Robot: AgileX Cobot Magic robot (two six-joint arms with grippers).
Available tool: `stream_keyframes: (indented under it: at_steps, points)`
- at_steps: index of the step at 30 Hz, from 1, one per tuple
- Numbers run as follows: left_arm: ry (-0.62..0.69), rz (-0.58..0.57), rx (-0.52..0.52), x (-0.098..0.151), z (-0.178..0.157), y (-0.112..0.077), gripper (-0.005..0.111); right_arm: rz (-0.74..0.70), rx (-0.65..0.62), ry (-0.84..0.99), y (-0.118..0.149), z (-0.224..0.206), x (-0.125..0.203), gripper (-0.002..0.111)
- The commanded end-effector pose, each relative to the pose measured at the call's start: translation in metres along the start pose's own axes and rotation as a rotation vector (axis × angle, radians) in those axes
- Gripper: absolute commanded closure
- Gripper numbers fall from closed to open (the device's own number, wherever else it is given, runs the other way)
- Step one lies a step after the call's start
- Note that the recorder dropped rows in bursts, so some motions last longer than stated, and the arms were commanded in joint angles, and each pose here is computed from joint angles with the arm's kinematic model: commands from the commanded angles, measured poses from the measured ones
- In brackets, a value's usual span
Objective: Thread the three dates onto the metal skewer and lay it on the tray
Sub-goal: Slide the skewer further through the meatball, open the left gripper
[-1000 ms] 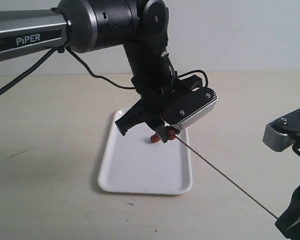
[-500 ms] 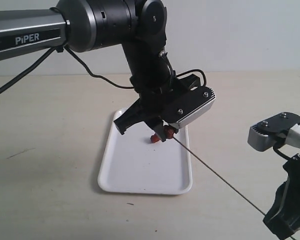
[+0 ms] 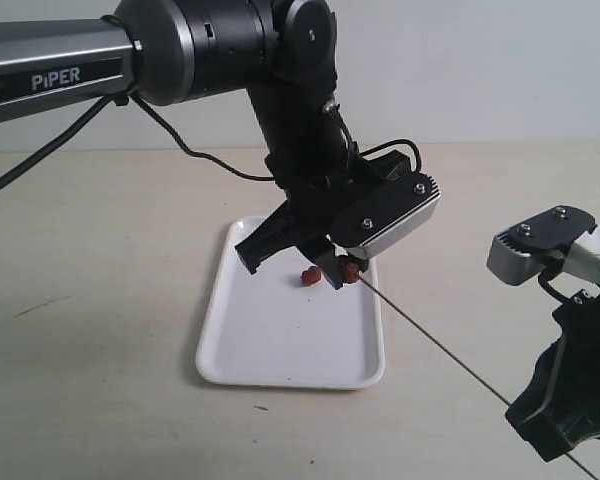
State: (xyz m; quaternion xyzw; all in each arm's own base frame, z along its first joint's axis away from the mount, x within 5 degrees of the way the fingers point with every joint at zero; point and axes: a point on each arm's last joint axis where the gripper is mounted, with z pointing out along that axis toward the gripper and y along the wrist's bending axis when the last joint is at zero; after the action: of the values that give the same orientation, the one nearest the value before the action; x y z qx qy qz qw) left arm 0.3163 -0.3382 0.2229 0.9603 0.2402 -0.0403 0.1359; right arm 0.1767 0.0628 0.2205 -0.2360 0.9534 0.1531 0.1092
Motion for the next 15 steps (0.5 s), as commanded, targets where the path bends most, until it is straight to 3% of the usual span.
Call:
stream_keyframes:
  at_steps: [1,15]
  points:
    - [-0.021,-0.001,-0.019,-0.004,-0.007,0.001,0.075,0.000,0.010,-0.041,-0.003,0.001,-0.007,0.108]
    - [-0.027,0.006,-0.021,-0.005,-0.007,0.001,0.075,0.036,0.012,-0.217,-0.006,0.005,-0.026,0.108]
